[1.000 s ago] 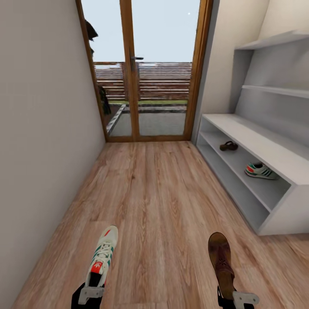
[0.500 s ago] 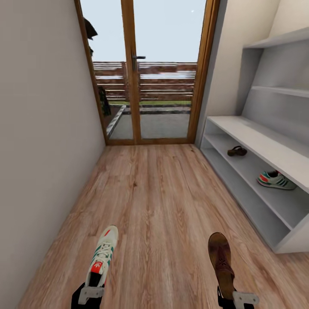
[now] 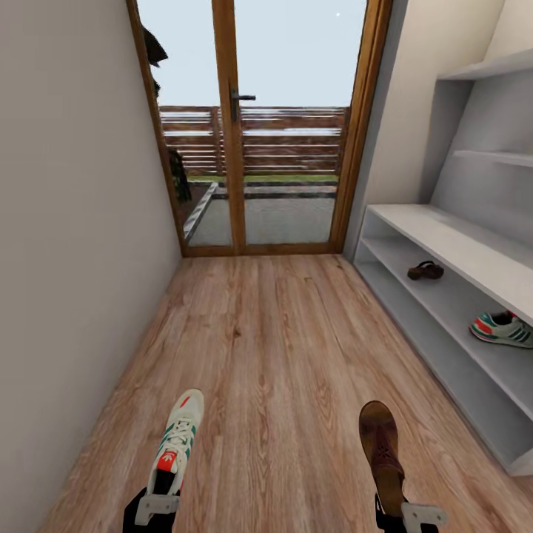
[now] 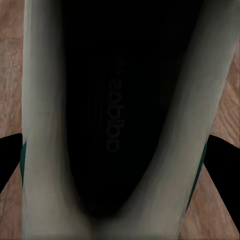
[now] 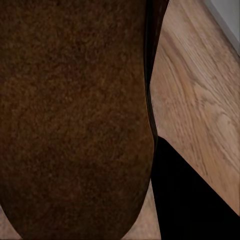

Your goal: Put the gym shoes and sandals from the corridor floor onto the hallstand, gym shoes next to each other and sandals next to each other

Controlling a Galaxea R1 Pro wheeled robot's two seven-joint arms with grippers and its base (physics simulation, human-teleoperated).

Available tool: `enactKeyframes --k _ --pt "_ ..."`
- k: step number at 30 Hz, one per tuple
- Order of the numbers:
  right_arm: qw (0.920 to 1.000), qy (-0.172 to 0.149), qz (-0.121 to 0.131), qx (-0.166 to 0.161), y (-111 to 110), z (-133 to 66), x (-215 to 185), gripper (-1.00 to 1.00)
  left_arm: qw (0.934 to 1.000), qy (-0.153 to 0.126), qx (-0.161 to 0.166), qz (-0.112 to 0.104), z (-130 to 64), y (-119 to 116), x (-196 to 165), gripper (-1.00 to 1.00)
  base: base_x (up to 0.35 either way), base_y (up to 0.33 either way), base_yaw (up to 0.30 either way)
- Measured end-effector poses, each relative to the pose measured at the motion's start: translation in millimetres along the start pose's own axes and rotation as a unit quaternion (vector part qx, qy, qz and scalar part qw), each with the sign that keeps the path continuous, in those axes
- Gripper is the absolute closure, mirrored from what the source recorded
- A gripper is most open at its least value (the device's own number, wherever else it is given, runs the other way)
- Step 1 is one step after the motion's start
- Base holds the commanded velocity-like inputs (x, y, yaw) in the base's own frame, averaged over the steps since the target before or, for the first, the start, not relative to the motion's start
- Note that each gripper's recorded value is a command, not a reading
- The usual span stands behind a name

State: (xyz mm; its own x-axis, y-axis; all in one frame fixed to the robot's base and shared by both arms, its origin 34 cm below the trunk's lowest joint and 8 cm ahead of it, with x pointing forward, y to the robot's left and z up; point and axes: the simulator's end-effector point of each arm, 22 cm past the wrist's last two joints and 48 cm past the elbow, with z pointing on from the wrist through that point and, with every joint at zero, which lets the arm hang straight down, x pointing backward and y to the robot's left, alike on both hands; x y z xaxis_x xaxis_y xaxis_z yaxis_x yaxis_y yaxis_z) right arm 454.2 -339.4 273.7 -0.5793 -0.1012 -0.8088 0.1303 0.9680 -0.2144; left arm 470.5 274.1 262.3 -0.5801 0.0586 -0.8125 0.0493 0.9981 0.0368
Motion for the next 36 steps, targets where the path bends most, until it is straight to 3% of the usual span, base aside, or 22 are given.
enactKeyframes --k 36 --pt "1.0000 0.000 0.000 0.000 0.0 -0.2 0.4 1.00 1.0000 0.001 0.000 0.000 -0.2 -0.2 0.6 1.00 0.335 0.105 -0.020"
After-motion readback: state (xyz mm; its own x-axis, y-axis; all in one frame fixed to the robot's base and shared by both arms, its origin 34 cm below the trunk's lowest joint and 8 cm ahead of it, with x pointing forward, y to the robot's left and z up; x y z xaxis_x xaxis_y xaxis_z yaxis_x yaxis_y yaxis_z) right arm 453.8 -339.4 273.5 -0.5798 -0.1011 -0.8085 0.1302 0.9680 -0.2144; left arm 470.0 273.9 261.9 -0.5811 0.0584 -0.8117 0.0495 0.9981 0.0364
